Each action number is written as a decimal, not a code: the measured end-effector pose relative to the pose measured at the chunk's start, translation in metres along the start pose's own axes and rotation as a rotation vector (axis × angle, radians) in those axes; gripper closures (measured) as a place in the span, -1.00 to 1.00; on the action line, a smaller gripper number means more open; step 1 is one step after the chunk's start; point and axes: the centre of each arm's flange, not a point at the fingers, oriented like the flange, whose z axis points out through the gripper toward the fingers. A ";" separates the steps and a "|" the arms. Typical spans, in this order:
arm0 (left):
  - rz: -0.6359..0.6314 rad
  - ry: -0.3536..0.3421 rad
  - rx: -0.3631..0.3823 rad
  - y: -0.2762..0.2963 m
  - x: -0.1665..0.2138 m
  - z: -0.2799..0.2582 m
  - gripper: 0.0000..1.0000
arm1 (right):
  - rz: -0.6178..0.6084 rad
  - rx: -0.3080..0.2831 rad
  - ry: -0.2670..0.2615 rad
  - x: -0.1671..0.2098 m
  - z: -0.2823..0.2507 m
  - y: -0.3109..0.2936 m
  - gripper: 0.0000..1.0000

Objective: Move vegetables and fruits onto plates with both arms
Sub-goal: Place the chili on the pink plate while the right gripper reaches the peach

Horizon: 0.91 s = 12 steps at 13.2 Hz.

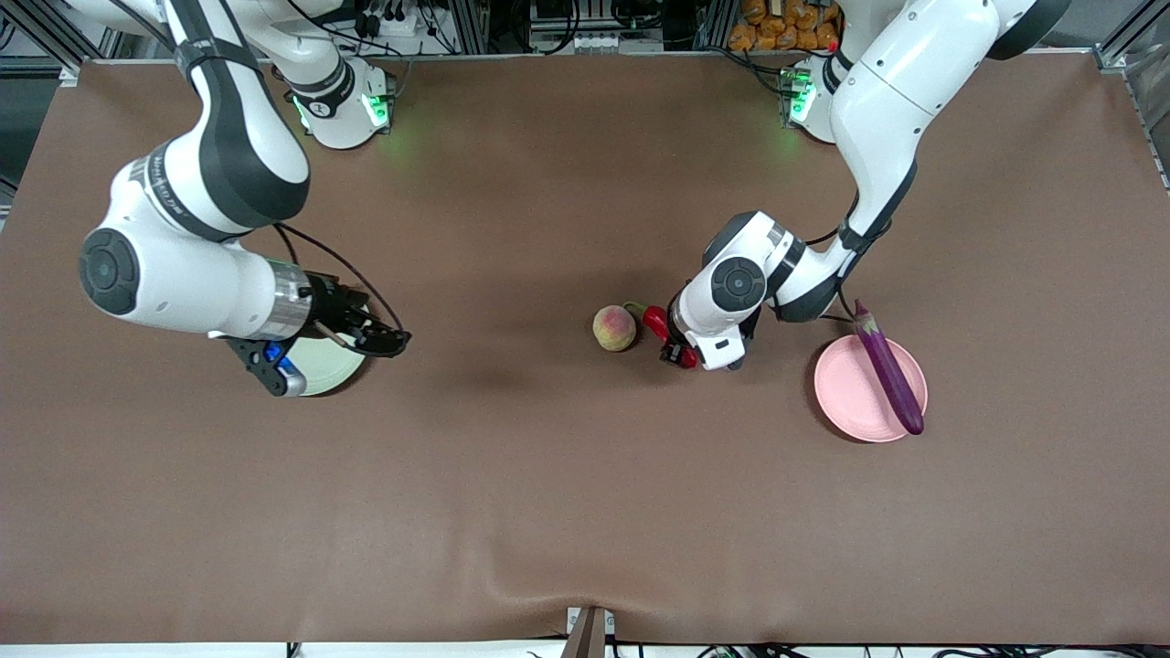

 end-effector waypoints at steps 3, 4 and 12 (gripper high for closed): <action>0.030 0.018 -0.001 0.000 0.002 -0.002 0.37 | 0.046 0.015 -0.001 -0.026 0.012 -0.018 -1.00; 0.062 0.047 0.012 0.000 0.006 -0.008 0.37 | 0.057 0.020 -0.004 -0.035 0.016 -0.024 -1.00; 0.407 0.153 0.092 -0.003 0.177 -0.126 0.37 | 0.156 0.104 -0.005 -0.112 0.131 -0.094 -1.00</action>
